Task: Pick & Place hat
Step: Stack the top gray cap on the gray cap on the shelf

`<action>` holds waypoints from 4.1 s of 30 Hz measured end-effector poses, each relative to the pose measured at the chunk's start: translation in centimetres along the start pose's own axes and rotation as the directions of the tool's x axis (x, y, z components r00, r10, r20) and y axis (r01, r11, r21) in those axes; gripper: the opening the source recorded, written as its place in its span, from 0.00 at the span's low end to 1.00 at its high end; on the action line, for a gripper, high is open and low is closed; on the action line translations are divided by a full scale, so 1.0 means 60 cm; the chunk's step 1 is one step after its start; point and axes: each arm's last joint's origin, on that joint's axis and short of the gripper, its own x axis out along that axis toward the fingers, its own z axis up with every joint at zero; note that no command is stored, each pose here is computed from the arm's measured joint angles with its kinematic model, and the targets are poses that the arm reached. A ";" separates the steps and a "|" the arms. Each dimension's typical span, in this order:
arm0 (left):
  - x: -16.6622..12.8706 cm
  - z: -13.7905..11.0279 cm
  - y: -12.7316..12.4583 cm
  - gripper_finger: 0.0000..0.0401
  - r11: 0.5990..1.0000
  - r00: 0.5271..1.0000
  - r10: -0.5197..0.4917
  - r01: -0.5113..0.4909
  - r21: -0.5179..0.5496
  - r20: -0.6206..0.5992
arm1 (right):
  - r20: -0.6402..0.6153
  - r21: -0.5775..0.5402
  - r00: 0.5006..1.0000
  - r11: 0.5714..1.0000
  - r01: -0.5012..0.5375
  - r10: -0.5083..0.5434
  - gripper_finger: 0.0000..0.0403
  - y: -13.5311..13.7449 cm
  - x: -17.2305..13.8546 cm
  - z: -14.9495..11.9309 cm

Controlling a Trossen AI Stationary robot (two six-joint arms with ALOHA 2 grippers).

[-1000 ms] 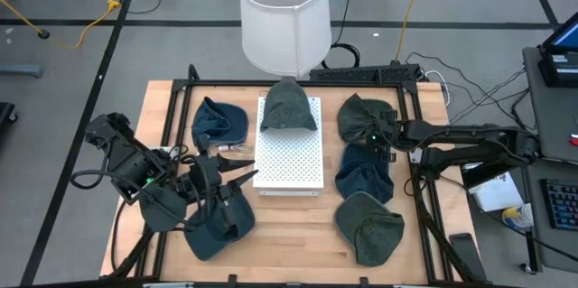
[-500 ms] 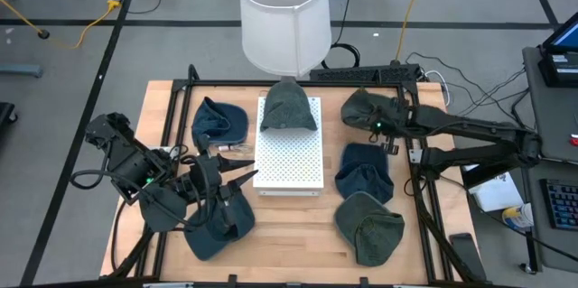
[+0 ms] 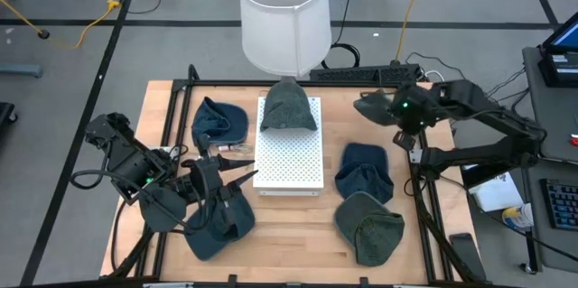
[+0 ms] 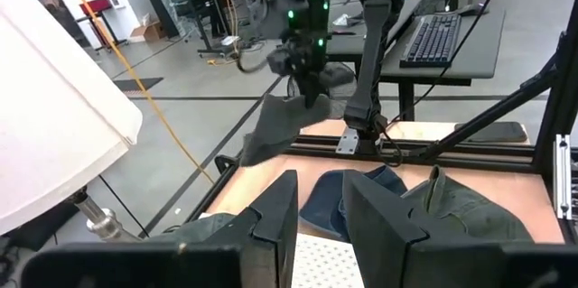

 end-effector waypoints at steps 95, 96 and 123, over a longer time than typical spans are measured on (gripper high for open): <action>0.010 0.012 -0.021 0.33 0.689 0.744 -0.665 0.581 -0.433 -0.060 | 0.143 -0.227 0.477 0.498 -0.837 0.867 0.01 0.427 -0.187 0.098; 0.011 0.013 -0.021 0.30 0.682 0.738 -0.673 0.590 -0.432 -0.054 | 0.145 -0.221 0.477 0.498 -0.838 0.867 0.01 0.427 -0.187 0.098; -0.025 0.037 0.027 0.06 0.644 0.746 -0.664 0.597 -0.478 0.038 | 0.258 -0.213 0.688 0.735 -0.644 0.678 0.43 0.333 -0.190 0.096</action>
